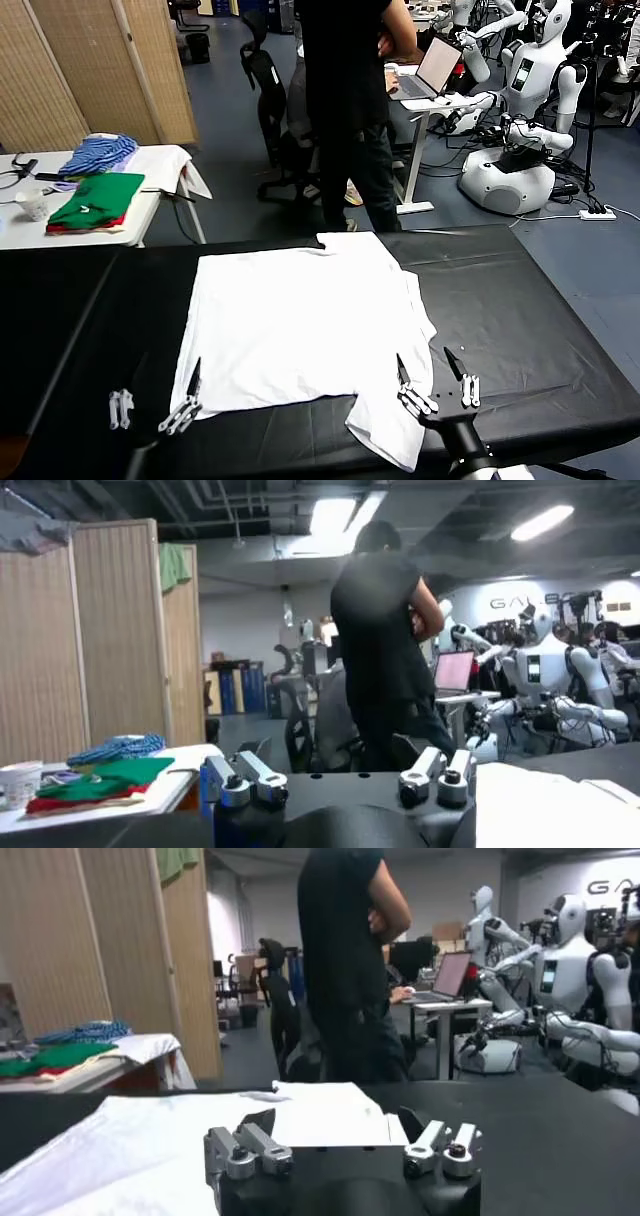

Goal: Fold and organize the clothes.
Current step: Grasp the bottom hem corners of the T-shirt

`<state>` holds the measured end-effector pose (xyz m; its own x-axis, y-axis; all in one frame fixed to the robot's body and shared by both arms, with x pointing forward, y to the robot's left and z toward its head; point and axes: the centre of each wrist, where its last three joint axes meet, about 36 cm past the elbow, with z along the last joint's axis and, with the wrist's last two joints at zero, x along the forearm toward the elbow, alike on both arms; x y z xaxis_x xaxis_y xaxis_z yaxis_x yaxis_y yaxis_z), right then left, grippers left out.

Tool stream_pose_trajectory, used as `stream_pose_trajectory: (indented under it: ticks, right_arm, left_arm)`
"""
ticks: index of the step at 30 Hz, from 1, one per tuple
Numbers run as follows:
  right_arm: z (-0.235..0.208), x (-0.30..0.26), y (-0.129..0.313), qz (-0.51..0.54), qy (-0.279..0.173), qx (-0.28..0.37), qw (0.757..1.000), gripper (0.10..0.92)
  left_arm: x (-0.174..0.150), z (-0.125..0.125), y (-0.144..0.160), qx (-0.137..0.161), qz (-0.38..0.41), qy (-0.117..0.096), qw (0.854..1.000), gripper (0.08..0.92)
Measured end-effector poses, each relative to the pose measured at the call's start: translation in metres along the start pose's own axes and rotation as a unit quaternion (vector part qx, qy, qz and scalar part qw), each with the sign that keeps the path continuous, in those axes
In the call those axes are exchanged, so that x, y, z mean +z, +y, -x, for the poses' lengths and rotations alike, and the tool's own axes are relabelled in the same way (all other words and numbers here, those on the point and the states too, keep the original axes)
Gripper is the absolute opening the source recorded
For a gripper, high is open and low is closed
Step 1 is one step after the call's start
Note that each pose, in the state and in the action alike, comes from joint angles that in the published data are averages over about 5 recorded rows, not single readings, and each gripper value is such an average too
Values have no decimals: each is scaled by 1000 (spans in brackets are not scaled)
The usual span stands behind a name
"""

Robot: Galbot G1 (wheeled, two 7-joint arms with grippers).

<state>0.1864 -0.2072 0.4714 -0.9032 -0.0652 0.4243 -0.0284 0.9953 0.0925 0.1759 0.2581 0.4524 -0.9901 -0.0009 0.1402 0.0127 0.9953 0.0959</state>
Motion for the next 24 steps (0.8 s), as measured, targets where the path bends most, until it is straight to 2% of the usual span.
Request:
stream_pose_trajectory:
  ticks: [2,6,10,15,24]
  right_arm:
    - [-2,1,1,1,13,2,1000,907]
    - [-8,6,7,2,53,7,999,907]
    - [-6,13,12,3,74,9,997,907]
    - [-6,18,15,5,95,11,995,907]
    - [-5,20,21,9,118,9,993,907]
  left_arm:
    - [-3,2,1,0,-1,24,1000,907]
    - [-11,9,4,3,-12,106,994,907]
    - [-10,17,8,2,-23,159,987,907]
    - [0,23,12,-4,-22,201,979,907]
    - [13,26,15,-17,-16,252,967,907]
